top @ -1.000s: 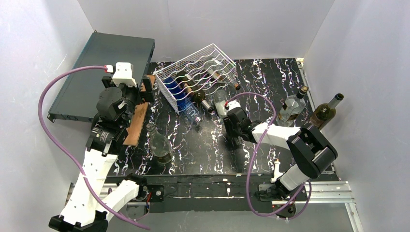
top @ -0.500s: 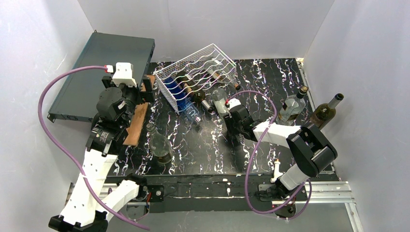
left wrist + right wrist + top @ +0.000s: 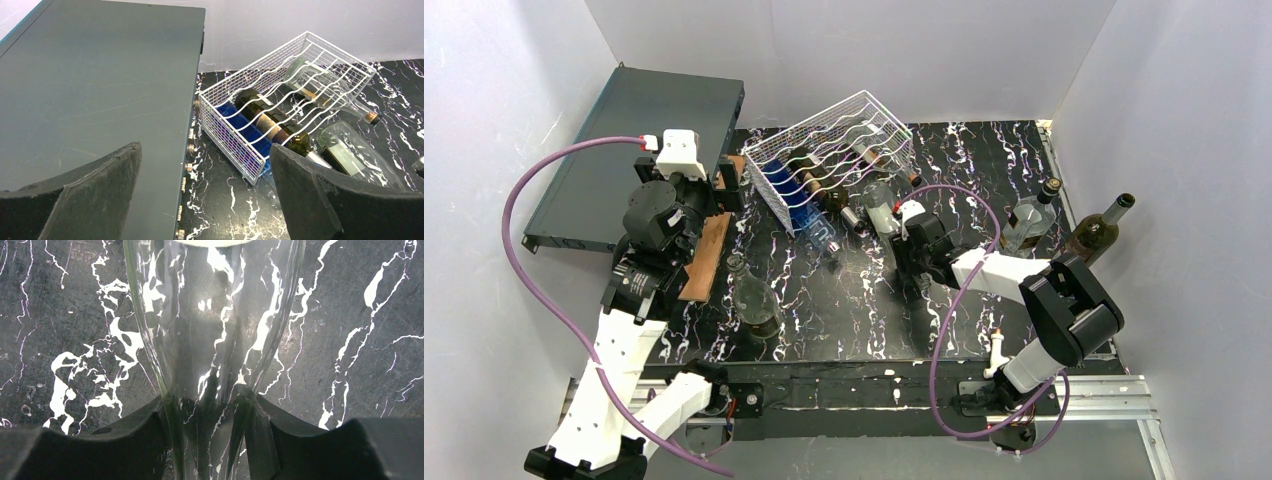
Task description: Put the wine bottle on the wine rack
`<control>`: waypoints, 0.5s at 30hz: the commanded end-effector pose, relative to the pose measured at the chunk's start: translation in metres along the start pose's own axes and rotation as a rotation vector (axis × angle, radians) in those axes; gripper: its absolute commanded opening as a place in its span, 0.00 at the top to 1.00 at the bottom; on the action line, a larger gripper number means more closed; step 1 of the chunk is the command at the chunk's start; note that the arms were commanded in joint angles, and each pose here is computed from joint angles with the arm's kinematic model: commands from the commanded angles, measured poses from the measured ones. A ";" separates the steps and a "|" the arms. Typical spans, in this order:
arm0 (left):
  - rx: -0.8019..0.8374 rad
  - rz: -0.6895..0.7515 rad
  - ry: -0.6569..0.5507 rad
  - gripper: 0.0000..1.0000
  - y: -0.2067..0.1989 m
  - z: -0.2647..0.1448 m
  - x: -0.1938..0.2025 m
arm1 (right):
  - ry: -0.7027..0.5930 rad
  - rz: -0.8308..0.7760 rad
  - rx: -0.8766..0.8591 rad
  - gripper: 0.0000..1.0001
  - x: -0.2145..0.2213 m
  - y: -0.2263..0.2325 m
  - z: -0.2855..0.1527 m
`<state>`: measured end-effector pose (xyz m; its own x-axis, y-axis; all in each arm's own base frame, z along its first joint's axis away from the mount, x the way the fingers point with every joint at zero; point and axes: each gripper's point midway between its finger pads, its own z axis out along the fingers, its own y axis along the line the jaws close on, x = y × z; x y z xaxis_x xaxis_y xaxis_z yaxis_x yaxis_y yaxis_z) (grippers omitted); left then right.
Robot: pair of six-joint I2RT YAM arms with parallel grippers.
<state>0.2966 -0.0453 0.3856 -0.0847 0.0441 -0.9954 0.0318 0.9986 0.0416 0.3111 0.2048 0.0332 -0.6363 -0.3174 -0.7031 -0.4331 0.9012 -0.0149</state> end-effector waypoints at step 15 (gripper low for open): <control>-0.013 0.003 -0.027 0.01 0.003 -0.002 -0.006 | -0.404 0.011 -0.078 0.99 -0.138 0.007 -0.033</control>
<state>0.2966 -0.0452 0.3856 -0.0847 0.0445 -0.9954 0.0311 0.9986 0.0420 0.3120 0.2091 0.0373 -0.6313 -0.3359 -0.6990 -0.4778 0.8784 0.0094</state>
